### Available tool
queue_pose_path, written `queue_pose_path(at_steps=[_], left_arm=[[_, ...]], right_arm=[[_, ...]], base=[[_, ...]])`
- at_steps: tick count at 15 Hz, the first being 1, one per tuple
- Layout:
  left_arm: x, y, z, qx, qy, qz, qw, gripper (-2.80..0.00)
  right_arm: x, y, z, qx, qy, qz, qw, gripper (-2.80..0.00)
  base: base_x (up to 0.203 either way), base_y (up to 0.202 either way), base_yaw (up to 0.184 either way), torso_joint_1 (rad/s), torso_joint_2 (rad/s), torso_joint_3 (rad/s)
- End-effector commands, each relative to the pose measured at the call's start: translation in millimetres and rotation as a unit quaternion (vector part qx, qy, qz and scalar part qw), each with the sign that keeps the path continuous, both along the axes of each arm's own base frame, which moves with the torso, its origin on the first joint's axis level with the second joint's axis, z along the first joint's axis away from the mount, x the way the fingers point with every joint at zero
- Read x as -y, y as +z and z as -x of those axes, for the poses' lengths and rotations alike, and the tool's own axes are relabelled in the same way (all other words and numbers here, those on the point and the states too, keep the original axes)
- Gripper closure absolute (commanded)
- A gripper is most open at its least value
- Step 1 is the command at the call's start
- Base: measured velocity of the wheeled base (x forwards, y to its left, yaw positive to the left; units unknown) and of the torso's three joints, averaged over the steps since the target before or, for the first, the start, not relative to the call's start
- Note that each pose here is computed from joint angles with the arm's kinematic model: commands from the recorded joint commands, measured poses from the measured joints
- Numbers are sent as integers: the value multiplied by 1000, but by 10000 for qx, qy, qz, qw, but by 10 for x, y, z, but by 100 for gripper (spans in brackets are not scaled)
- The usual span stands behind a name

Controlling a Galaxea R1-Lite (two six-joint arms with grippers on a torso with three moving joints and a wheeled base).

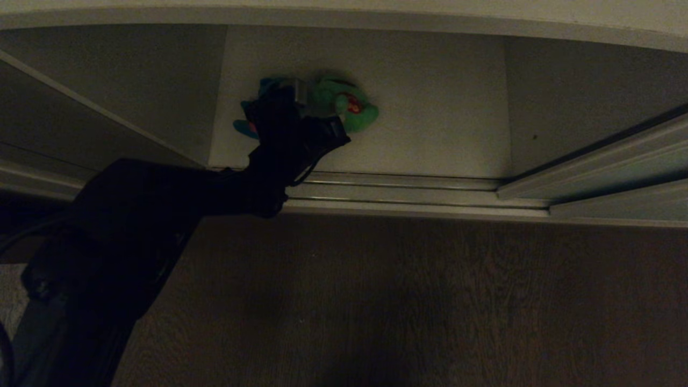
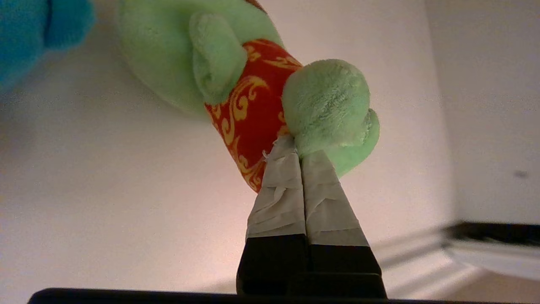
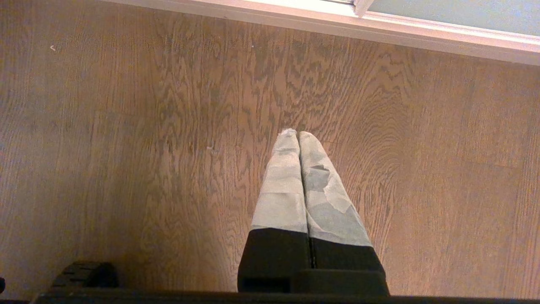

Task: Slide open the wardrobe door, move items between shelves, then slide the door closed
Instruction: Place the green doll on the lower shelf

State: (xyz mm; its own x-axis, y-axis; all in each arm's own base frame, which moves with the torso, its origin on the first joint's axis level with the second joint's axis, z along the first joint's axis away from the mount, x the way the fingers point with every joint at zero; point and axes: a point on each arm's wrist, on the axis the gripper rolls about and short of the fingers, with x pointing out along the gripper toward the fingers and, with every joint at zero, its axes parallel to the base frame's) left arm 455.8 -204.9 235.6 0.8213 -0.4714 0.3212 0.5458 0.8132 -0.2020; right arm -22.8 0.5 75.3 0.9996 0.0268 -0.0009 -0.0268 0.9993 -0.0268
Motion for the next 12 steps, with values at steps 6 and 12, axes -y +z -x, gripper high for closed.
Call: queue_pose_path(at_steps=[6, 12], left_arm=[[67, -312, -147, -36, 258, -148, 9996, 0], [34, -237, -127, 46, 482, -309, 9983, -280]], right_arm=[[0, -1, 1, 4, 4, 4, 10000, 0], [0, 3, 2, 10, 4, 4, 10000, 0]], base=[[0, 0, 0, 0, 0, 0], [0, 0, 0, 0, 0, 0]])
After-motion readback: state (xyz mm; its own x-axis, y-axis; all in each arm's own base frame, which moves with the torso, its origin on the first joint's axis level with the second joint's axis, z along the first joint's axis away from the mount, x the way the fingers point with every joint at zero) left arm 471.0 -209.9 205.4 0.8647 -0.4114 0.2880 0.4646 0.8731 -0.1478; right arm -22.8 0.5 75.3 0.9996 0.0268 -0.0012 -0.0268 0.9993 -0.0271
